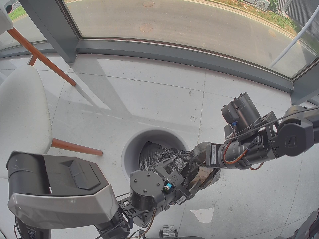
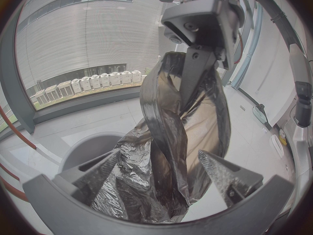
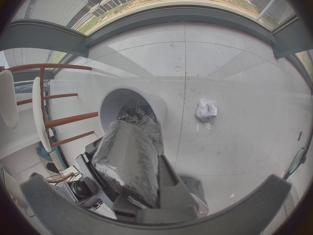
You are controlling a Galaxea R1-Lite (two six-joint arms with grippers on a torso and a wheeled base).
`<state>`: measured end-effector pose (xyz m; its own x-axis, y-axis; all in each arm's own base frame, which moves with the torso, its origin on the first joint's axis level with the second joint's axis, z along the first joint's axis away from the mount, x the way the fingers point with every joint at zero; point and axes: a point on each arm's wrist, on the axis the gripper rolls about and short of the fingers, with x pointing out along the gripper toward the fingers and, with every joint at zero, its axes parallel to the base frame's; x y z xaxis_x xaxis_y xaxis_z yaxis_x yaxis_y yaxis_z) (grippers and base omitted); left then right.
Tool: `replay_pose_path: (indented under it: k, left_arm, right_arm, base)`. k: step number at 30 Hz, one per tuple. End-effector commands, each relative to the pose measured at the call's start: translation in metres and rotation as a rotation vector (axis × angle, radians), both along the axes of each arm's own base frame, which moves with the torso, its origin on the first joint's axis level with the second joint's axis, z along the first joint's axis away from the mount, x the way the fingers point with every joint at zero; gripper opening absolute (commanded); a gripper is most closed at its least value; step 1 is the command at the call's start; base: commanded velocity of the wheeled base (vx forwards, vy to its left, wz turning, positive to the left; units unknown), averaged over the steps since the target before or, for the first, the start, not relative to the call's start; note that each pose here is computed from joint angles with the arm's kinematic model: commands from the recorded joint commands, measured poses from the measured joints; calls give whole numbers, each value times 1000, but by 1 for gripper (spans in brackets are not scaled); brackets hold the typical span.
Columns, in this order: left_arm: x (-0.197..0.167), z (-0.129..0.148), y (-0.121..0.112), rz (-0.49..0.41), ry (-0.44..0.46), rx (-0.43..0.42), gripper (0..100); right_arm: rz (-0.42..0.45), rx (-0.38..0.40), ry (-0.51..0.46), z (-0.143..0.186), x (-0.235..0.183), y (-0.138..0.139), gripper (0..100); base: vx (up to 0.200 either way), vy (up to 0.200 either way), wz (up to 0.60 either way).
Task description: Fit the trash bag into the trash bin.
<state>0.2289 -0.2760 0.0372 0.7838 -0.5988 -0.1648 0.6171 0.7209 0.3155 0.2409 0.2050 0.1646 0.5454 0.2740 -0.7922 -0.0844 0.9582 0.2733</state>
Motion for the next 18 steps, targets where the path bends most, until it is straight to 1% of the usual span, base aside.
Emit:
replay_pose_path:
  k: [1, 5, 10, 14, 18]
  left_arm:
    - [6, -7, 3, 18, 10, 13, 0]
    - [18, -7, 14, 59, 11, 10, 0]
    - [21, -3, 16, 64, 4, 0, 0]
    - [28, 0, 21, 84, -6, -12, 0]
    - [28, 26, 27, 78, -46, -64, 0]
  right_arm:
    - [-6, -2, 2, -1, 1, -1, 0]
    - [-6, -1, 1, 0, 1, -1, 0]
    - [-6, 1, -1, 1, 0, -2, 0]
    - [-7, 9, -7, 3, 1, -3, 0]
    - [-2, 14, -4, 4, 0, -3, 0]
  base:
    - [0, 0, 0]
    - [0, 0, 0]
    - [0, 0, 0]
    - [0, 0, 0]
    - [0, 0, 0]
